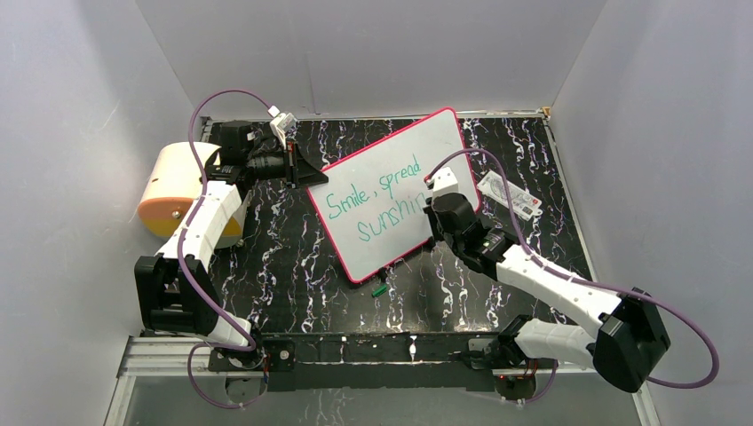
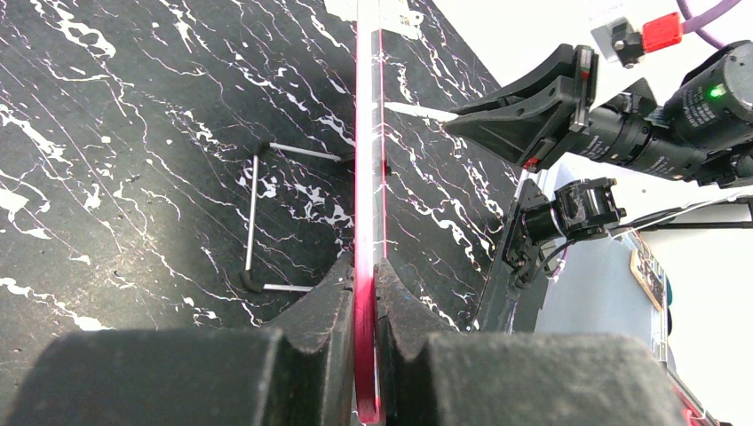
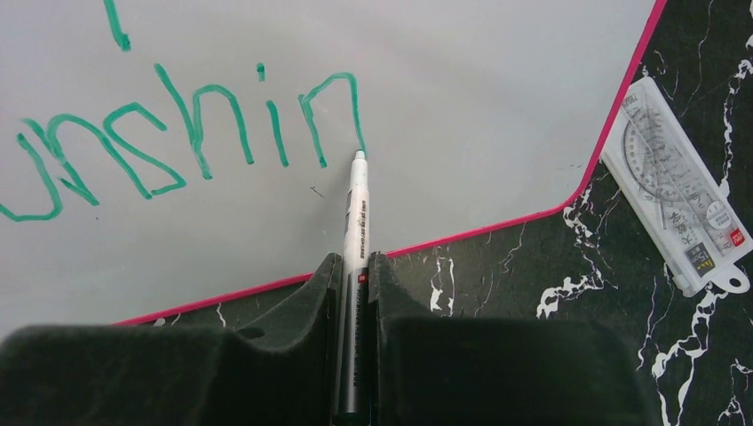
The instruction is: Write a sentence on the whiteboard
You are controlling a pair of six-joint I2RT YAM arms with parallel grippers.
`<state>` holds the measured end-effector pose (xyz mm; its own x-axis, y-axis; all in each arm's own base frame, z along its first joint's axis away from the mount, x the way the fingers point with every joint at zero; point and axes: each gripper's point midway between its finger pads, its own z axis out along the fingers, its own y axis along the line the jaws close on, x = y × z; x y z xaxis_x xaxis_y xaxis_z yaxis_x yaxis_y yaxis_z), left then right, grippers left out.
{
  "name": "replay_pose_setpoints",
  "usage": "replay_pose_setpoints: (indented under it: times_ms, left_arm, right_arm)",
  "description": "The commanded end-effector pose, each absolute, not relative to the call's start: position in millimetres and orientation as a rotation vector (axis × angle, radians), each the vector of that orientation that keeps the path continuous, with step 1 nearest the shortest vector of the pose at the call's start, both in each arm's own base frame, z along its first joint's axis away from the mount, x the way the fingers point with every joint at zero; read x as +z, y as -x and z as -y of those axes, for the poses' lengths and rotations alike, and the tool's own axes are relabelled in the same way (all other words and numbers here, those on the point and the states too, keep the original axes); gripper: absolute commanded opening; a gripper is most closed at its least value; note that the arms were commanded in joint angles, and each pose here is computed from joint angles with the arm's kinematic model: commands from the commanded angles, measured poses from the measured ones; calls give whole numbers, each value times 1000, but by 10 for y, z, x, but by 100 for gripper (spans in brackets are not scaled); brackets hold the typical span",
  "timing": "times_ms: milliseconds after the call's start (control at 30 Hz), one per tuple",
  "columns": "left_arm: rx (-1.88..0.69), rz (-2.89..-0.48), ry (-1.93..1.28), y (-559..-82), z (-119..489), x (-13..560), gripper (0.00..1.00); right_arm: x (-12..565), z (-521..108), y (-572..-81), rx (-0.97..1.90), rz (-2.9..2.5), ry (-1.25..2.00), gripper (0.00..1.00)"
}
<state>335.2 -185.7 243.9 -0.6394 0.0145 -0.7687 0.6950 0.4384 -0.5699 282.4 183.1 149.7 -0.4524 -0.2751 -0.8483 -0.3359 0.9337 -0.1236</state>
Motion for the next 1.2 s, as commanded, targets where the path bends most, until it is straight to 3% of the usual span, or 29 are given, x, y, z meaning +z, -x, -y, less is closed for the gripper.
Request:
replay_pose_setpoints:
  times_ms: [0, 1167]
  left_arm:
    - [-1198, -2097, -568, -3290, 1842, 2134, 0]
    - [-1201, -2096, -571, -3285, 1847, 2137, 0]
  right_arm:
    - [1868, -1888, -2913, 156, -1951, 376, 0]
    - [1901, -1735, -3246, 146, -1919, 321, 0]
